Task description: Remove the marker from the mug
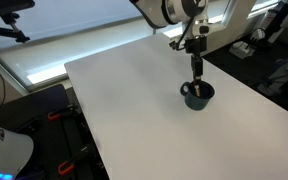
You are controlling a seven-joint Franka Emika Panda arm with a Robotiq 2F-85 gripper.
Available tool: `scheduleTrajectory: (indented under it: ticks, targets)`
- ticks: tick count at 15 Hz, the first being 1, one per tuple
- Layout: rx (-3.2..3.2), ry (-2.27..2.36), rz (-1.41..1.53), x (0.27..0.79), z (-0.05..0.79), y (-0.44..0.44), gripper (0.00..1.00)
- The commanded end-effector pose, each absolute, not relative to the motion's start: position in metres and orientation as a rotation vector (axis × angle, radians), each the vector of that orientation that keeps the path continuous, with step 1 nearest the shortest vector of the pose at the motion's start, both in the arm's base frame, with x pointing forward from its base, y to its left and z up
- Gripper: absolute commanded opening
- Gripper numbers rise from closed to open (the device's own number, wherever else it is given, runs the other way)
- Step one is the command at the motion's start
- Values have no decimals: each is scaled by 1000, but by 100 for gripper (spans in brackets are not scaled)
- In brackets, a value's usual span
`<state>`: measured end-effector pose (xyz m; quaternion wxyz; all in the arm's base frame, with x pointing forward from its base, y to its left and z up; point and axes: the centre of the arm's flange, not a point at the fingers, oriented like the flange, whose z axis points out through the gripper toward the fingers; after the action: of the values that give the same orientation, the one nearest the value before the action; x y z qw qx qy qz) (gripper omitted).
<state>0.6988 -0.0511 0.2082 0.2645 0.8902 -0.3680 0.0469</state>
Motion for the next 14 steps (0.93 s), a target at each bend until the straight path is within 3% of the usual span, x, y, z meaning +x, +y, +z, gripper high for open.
scheduleTrajectory:
  ticks: [1,5,6,8,14]
  targets:
    - [2395,-1007,123,701,207,-51,34]
    - [2391,-1009,118,701,205,-52,3]
    - [2393,-1005,118,701,204,-52,0]
    - [2391,-1007,119,702,205,-52,4]
    - [2385,-1022,132,702,207,-52,4]
